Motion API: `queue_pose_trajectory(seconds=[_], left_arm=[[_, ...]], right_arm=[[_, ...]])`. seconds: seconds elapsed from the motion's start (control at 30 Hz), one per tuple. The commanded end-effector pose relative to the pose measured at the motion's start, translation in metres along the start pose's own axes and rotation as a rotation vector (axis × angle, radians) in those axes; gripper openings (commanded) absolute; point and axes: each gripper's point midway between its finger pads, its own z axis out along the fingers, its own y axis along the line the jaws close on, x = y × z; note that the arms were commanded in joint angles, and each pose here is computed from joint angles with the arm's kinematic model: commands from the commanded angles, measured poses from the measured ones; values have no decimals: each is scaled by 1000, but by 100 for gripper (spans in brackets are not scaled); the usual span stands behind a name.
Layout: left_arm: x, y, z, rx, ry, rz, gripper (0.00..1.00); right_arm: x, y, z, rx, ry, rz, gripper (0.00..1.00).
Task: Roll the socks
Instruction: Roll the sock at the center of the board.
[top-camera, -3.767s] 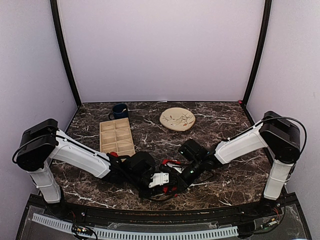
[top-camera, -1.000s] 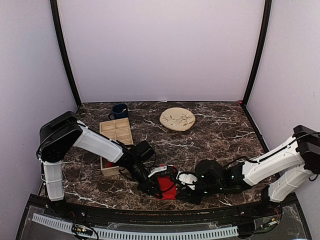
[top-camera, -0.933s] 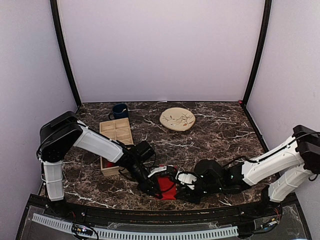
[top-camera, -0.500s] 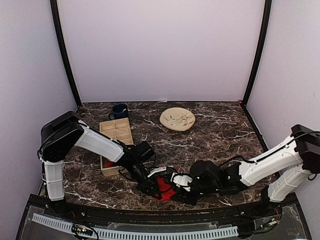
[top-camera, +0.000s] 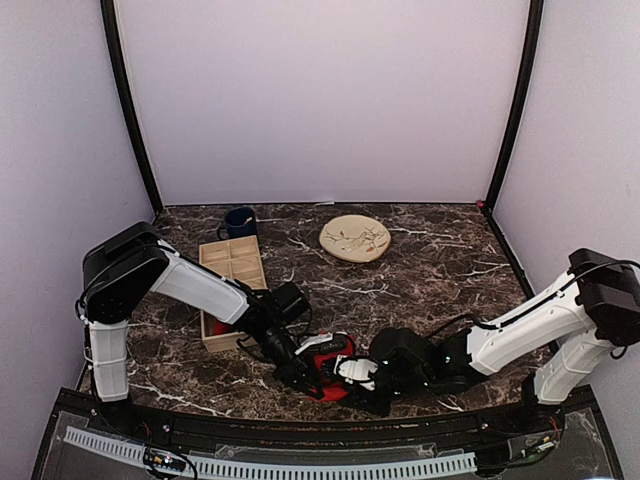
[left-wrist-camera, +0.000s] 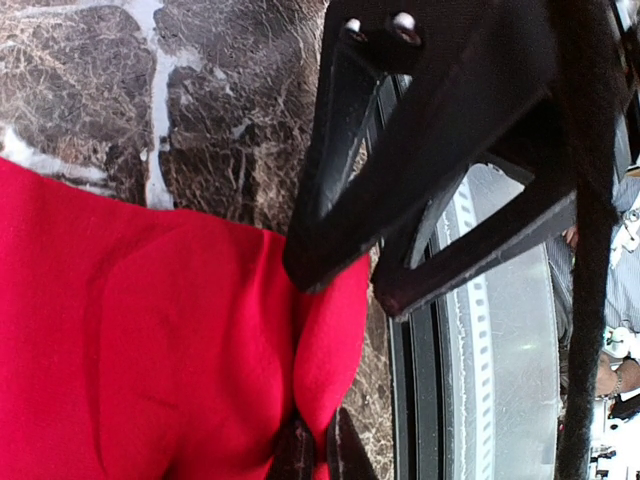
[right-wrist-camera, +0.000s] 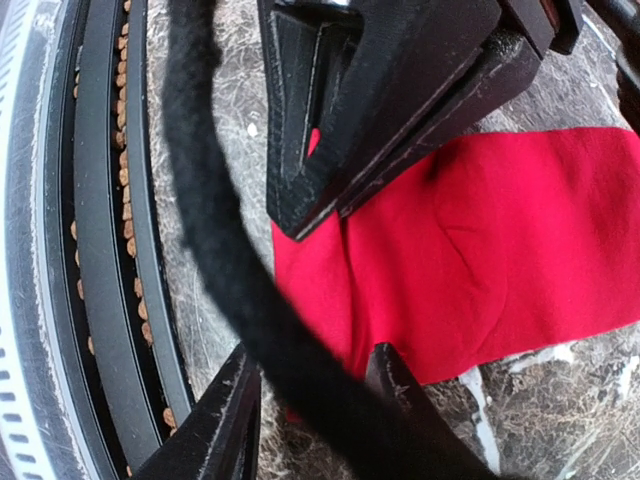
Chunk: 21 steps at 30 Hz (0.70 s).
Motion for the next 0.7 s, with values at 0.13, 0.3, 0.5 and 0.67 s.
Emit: queue_pose_trajectory(seconds=[0.13,0.3,0.5,0.67], left_arm=[[61,25,9,-99,173,-155,4],[61,25,9,-99,174,-157,4],[60,25,8,-96,171,-155,4],[61,25,8,-97,172,-159,4]], right_arm=[[-14,6,4,-15,-17,-46,29],[-5,7,10,-23,17,-46,21],[2,6,13,-19,41,-47,20],[4,6,15,-15,55,-48,13]])
